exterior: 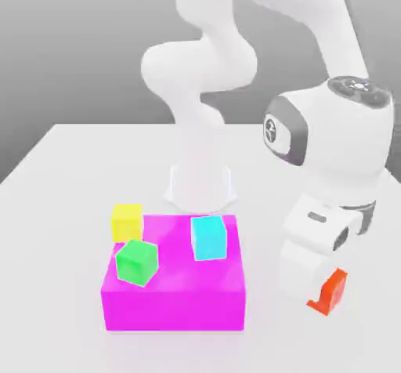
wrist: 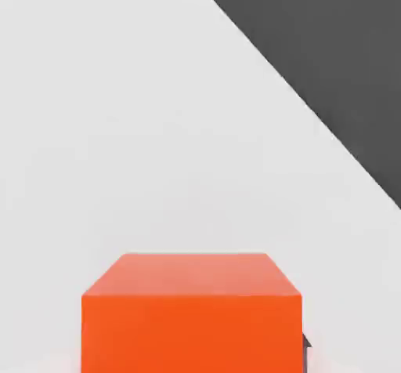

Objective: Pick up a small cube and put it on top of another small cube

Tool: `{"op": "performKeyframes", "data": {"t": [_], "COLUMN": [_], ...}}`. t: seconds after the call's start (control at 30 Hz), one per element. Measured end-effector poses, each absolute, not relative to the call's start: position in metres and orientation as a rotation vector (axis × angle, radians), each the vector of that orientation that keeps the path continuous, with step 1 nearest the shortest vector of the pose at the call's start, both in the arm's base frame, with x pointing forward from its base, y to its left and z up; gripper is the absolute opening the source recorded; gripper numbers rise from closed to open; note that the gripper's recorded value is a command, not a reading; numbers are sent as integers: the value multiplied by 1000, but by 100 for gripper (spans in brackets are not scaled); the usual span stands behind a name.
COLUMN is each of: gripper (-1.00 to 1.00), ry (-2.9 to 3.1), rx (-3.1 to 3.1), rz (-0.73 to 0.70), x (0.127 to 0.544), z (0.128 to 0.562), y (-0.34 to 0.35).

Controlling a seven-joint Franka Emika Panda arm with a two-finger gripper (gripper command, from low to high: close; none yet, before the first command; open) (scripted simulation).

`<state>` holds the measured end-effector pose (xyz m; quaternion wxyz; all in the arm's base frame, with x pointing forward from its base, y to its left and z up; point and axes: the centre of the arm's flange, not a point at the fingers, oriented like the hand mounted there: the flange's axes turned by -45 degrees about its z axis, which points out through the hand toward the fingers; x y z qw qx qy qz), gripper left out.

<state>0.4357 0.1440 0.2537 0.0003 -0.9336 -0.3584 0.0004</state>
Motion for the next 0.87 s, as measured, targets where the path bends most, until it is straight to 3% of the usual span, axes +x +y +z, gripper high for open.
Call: {"op": "performKeyframes", "data": {"t": [0.3, 0.57, 0.77, 0.8, 0.87], "gripper": [-100, -100, -100, 100, 100], "ry": [-697, -294, -245, -245, -245], "rx": [-3060, -3123, -3130, -3130, -3130], "rz": [1, 0, 0, 0, 0], "x": [385, 326, 321, 320, 320], "z": [311, 337, 283, 276, 276], "y": [72, 19, 14, 14, 14]}}
